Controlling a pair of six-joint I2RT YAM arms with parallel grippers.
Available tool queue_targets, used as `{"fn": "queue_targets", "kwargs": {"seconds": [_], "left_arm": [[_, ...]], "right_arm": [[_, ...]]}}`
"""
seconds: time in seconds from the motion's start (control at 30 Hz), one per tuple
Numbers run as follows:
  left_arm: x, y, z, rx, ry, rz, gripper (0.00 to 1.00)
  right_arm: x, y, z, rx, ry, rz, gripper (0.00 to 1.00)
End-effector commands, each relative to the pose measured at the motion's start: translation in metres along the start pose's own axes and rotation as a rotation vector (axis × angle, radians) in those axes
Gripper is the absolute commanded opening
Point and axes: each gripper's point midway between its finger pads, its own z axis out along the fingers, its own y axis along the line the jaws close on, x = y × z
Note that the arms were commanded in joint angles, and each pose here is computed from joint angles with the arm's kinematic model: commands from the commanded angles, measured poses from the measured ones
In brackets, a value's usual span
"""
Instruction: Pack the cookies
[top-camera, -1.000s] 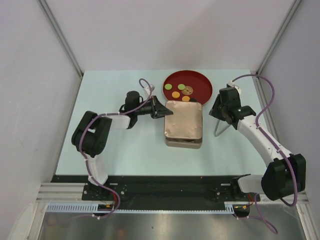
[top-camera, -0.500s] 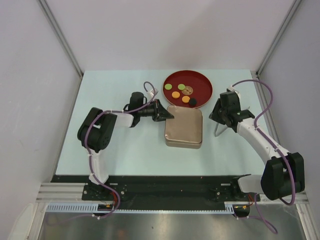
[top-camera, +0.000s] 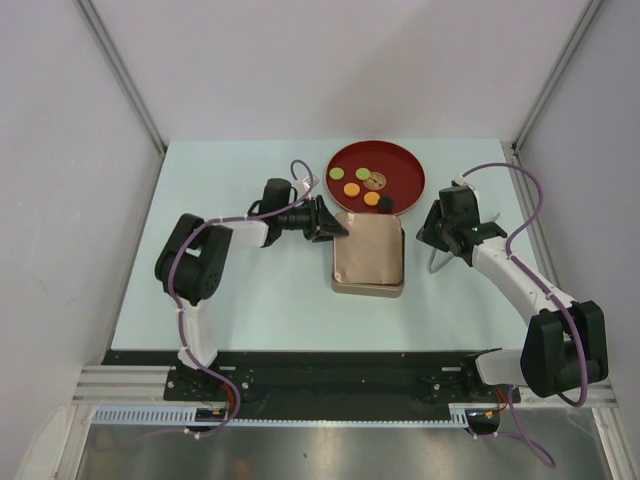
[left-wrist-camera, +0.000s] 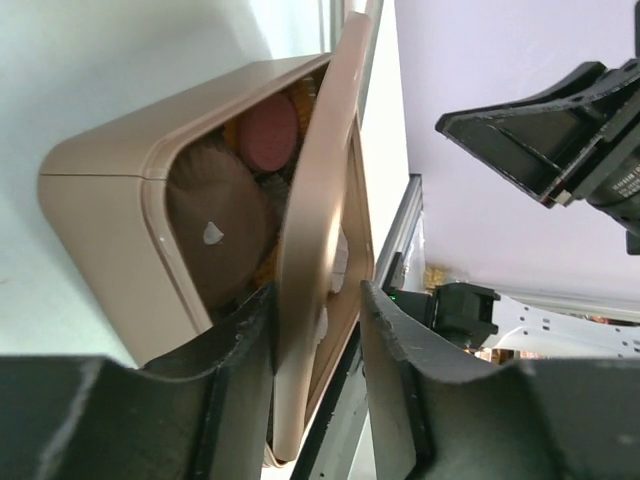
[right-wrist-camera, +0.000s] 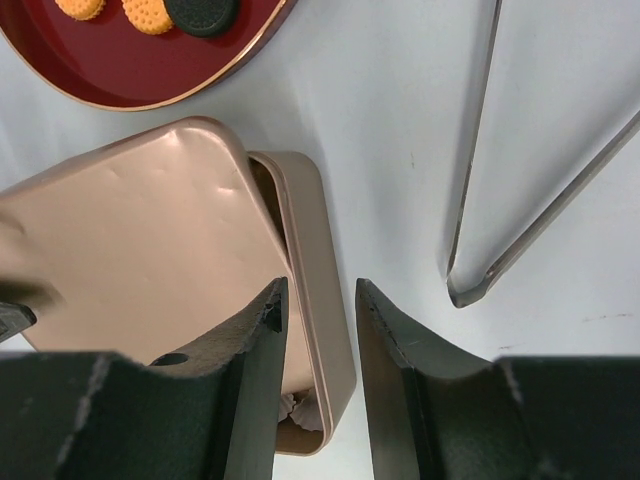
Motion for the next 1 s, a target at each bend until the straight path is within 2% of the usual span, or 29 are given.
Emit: {"fn": "queue_targets", "kwargs": {"seconds": [0.0,0.2,0.23,0.3,0.47,0.6,0.97], "left_arm": [[-0.007,-0.002,0.001,-0.042,0.006,0.054,0.43],[-0.014,-0.002,-0.004,-0.115,0.008,0.09,0.47],[-0.019,-0.009,-0.006,-0.119,0.001,0.133,0.47],[-0.019,-0.003,-0.011,-0.182,0.005,0.128,0.48],[-0.037,-0.006,-0.027,-0.313,-0.031,0.244,0.5],[-0.05,0.0,-0.046,-0.459,-0.083,0.297,0.5],[-0.066,-0.024,-0.065,-0.577,-0.208,0.421,0.47]], "right_arm": [[-0.003,0.001,0.006,-0.007,-0.017,0.014,0.38],[-0.004,0.001,0.005,-0.01,-0.02,0.014,0.38],[-0.003,0.001,0.005,-0.009,-0.017,0.014,0.38],[-0.003,0.002,0.005,-0.014,-0.019,0.015,0.38],[-0.004,0.004,0.005,-0.024,-0.019,0.021,0.38],[-0.003,0.004,0.005,-0.024,-0.016,0.015,0.38],[-0.002,0.006,0.005,-0.031,-0.013,0.012,0.38]]}}
